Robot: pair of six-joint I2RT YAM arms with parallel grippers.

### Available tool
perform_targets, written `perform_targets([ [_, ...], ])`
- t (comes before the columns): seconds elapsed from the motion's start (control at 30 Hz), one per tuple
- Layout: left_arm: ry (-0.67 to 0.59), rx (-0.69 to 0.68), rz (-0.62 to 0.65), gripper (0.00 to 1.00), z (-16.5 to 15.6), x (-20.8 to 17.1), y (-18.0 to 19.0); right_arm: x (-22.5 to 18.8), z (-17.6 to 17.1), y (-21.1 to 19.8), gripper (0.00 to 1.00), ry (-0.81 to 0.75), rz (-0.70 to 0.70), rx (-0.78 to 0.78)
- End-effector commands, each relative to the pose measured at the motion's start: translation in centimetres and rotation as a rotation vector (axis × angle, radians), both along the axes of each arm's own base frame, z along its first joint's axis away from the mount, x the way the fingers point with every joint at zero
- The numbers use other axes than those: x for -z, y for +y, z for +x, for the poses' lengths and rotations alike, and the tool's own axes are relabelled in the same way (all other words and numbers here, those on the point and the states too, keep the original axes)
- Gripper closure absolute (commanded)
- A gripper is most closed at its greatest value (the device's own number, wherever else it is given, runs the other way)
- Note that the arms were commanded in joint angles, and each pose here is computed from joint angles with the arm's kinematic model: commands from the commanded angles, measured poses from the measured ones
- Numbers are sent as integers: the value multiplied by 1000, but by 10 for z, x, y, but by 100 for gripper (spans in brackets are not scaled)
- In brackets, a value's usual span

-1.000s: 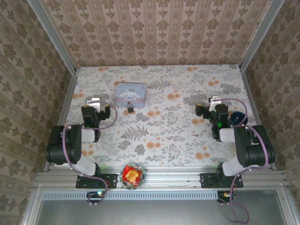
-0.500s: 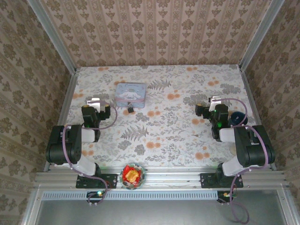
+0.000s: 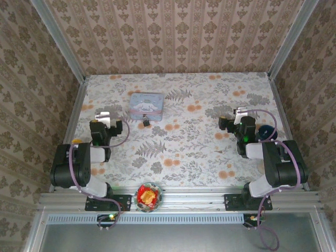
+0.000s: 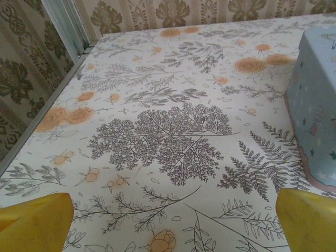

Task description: Unlock a padlock with a key

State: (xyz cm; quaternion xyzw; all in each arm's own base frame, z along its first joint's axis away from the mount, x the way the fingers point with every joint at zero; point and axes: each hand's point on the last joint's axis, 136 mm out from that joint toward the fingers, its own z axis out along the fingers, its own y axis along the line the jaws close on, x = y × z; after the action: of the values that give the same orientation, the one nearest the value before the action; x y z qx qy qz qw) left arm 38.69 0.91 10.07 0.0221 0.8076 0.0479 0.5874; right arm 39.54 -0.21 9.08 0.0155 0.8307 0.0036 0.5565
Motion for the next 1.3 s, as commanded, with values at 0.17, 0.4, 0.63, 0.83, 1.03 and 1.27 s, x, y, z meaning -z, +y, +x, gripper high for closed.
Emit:
perform_targets([
  [0.17, -105, -71, -9, 0, -15, -45, 8, -37, -5, -13, 0, -26, 7, 95],
  [0.4, -98, -61, -95, 0, -30, -73, 1, -52, -19, -27, 0, 63, 75, 220],
  [0.63, -90, -55, -209, 0, -46, -94, -6, -59, -43, -27, 0, 110, 172, 278],
  [0.83, -39, -84, -320, 0, -48, -98, -7, -57, -63, -24, 0, 199, 219, 305],
  [1.03, 41, -6, -439, 0, -21, -101, -29, -51, -74, -8, 0, 294, 263, 297],
  [1.27, 110, 89, -559, 0, 24, -100, -55, -58, -70, 28, 0, 324, 341, 231],
])
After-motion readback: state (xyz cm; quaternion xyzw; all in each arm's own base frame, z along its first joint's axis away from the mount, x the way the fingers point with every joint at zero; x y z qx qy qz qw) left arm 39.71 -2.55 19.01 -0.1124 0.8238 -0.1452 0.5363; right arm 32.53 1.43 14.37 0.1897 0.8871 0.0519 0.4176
